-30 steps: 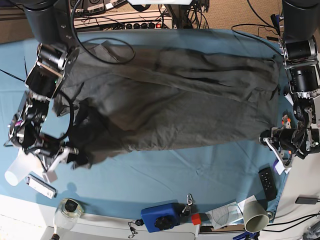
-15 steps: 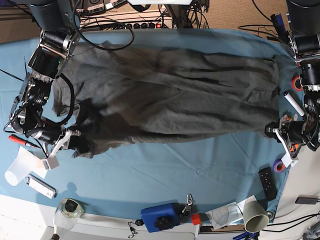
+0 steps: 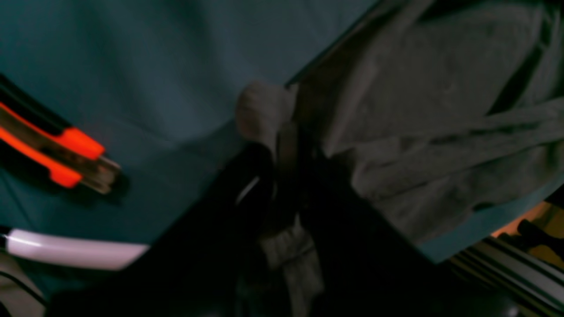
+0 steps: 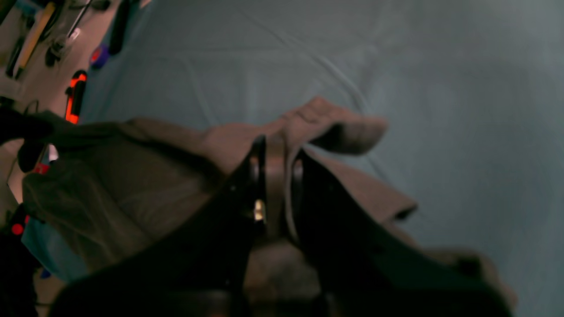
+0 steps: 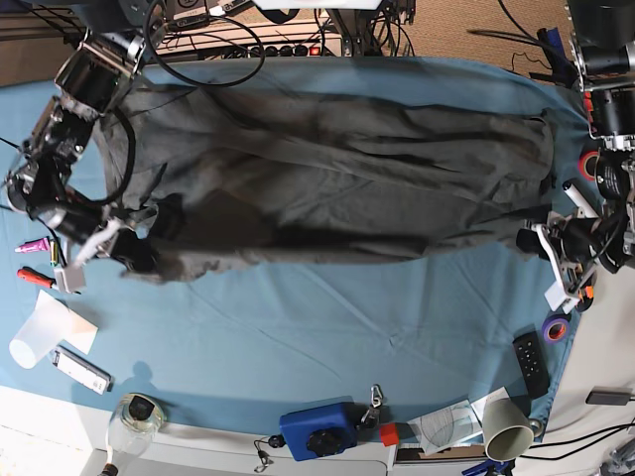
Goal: Fold the T-shirt properly
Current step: 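Lift the hem with both grippers and fold it toward the collar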
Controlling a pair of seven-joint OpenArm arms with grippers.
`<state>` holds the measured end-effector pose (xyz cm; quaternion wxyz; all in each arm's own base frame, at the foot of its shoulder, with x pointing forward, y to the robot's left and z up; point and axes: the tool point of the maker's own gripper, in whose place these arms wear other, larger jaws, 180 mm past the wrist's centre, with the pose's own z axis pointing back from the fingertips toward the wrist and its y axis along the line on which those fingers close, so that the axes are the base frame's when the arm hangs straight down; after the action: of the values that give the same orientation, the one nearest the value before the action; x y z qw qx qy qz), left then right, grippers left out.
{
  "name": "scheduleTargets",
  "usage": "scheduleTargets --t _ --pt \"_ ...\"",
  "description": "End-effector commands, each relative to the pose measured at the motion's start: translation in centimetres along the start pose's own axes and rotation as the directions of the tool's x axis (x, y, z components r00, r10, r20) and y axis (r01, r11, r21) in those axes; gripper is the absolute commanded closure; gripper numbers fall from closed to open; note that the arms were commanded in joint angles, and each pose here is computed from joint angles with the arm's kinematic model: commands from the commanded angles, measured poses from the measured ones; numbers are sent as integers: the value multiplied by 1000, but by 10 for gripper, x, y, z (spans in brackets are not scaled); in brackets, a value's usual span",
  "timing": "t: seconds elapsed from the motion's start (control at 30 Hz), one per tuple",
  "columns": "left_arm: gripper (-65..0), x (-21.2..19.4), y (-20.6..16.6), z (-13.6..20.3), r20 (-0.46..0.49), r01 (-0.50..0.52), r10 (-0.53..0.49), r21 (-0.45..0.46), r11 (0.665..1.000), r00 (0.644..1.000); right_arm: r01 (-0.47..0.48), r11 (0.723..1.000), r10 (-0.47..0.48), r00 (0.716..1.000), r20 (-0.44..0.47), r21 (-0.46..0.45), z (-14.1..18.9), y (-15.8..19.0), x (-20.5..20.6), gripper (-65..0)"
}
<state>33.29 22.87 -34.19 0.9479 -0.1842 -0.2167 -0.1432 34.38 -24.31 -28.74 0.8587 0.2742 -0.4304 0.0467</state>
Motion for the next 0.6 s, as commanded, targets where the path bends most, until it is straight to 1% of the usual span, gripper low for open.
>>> scheduleTargets --t 0.0,0.13,0.27,0.43,0.5,0.57 --pt "0 10 4 11 32 18 -19 12 1000 999 -22 1000 22 997 76 10 9 2 23 0" --pt "0 1 4 8 13 9 -9 9 1000 1000 11 1000 -11 994 112 -2 21 -5 21 0" --pt "0 4 4 11 27 12 -13 14 1000 1000 37 999 -34 987 154 -21 33 -13 23 0" --pt "0 19 14 33 118 -11 6 45 999 993 47 998 -40 985 169 -37 43 -19 23 0" --pt "0 26 16 43 173 -31 26 25 999 985 45 998 -38 985 171 -33 46 -19 24 0" --pt "0 30 16 50 209 -25 23 9 1000 978 44 998 -37 987 160 -42 48 -21 21 0"
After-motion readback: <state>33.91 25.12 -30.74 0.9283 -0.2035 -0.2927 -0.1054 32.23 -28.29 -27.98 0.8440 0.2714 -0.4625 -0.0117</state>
